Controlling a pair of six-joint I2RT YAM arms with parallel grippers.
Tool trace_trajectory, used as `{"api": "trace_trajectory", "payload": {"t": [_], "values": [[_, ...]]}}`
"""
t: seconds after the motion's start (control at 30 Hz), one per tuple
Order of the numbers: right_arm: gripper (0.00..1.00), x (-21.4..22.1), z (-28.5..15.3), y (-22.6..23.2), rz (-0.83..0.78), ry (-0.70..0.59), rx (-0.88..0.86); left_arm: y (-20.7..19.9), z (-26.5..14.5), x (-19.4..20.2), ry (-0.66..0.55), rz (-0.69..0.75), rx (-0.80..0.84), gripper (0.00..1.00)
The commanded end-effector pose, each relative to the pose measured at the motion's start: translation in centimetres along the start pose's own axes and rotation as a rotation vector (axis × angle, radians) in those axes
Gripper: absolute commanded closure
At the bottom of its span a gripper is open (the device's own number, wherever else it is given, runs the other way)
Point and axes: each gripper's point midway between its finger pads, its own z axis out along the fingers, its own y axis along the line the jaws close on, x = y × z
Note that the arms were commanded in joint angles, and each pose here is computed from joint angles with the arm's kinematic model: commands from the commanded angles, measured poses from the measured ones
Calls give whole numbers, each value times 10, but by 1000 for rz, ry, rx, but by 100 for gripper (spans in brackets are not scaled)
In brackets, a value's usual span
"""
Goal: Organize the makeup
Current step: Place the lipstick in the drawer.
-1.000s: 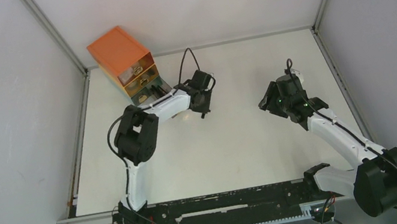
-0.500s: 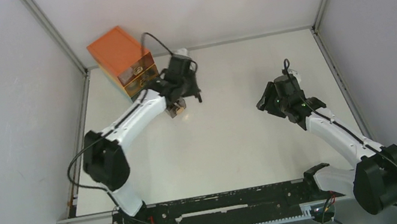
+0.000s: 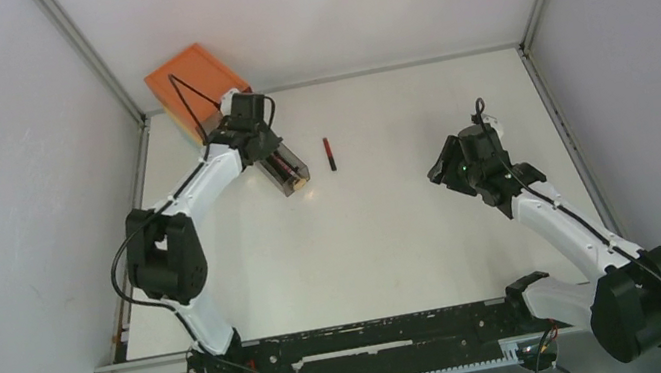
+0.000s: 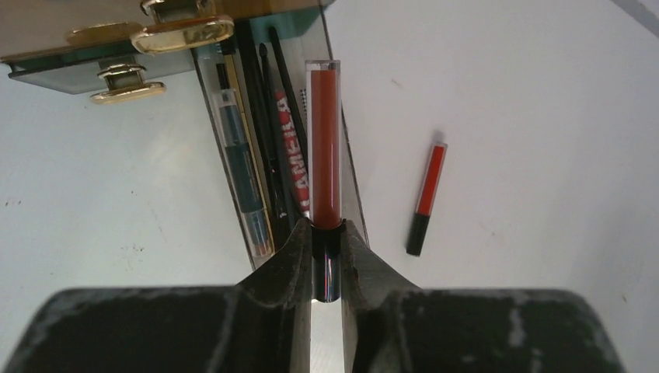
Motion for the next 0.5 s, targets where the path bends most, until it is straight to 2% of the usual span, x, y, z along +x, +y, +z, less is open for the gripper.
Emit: {"api": "trace_trajectory", "payload": {"t": [0.0,0.1,0.17,0.2,0.3,0.47], "values": [[38,-6,-3,6,12,-28,-20,0,13,-18,-92,-88,-32,96],[37,-7,-4,6,11,-33,-21,5,19,-18,-95,-101,-57,87],[37,-6,-3,5,11,-30,-16,6,19,-17,-92,-105,-58,64],[37,-6,-3,4,14,-30,-14,5,19,-14,-84,-103,-48,55],[37,-5,-2,3,18,-25,-9,-4,18,-10,-80,-73,20,47],[37,-8,-2,6,5,-37,-19,-34,3,-2,-139,12,174,45]]}}
